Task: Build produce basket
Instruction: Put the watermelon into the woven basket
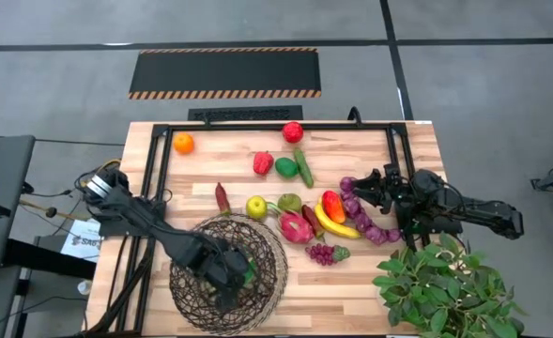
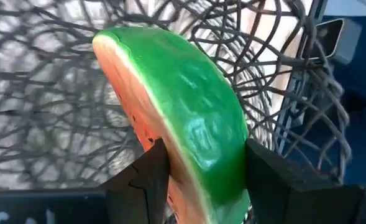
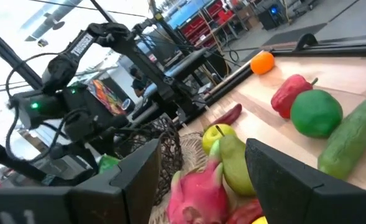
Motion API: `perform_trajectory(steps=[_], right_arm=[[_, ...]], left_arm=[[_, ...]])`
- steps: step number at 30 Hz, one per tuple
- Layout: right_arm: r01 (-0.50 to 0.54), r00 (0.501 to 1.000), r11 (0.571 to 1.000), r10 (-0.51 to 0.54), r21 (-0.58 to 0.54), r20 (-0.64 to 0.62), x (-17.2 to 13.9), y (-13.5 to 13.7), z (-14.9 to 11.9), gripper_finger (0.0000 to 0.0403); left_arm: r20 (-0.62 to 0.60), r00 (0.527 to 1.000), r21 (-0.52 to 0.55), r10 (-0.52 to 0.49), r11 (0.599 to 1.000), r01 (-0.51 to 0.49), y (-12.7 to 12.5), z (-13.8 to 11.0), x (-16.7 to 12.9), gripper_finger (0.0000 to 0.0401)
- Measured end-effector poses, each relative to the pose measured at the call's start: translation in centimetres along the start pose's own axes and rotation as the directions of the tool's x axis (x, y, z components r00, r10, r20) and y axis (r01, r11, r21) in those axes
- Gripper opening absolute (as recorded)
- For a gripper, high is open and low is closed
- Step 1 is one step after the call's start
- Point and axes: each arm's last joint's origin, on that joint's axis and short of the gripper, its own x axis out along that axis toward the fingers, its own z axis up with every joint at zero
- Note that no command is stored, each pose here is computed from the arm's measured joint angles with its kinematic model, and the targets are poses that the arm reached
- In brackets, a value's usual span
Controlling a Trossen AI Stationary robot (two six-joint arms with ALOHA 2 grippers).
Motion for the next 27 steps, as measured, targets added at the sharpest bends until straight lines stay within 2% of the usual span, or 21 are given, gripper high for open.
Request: perform_trajectory(steps=[3,10,22,27], right_arm=[[0.000,1.000,1.000,0.000,0.000,-0.003,0.0,0.0,0.0,0.0255],[-0.001,1.000,1.000,0.001,0.000,-0.005,0.0,0.0,0.0,0.0255],[-0.001,1.000,1.000,0.000,-0.023,-0.009,0.0,0.0,-0.1,0.0255],[-0.001,1.000,1.000,0.000,-0.023,-0.010,0.0,0.0,-0.1,0.0255]], left_arm=[[-0.049,0.998,-0.020,0.049,0.999,-0.050,0.0,-0.1,1.7,0.0148],[-0.123,0.992,-0.035,0.041,0.998,-0.046,-0.4,-0.1,4.9,0.0148],[-0.109,0.994,-0.053,0.003,0.999,-0.009,-1.0,0.0,5.5,0.0148],[-0.119,0.993,-0.045,-0.004,0.999,-0.001,-1.0,0.0,5.5,0.0172]])
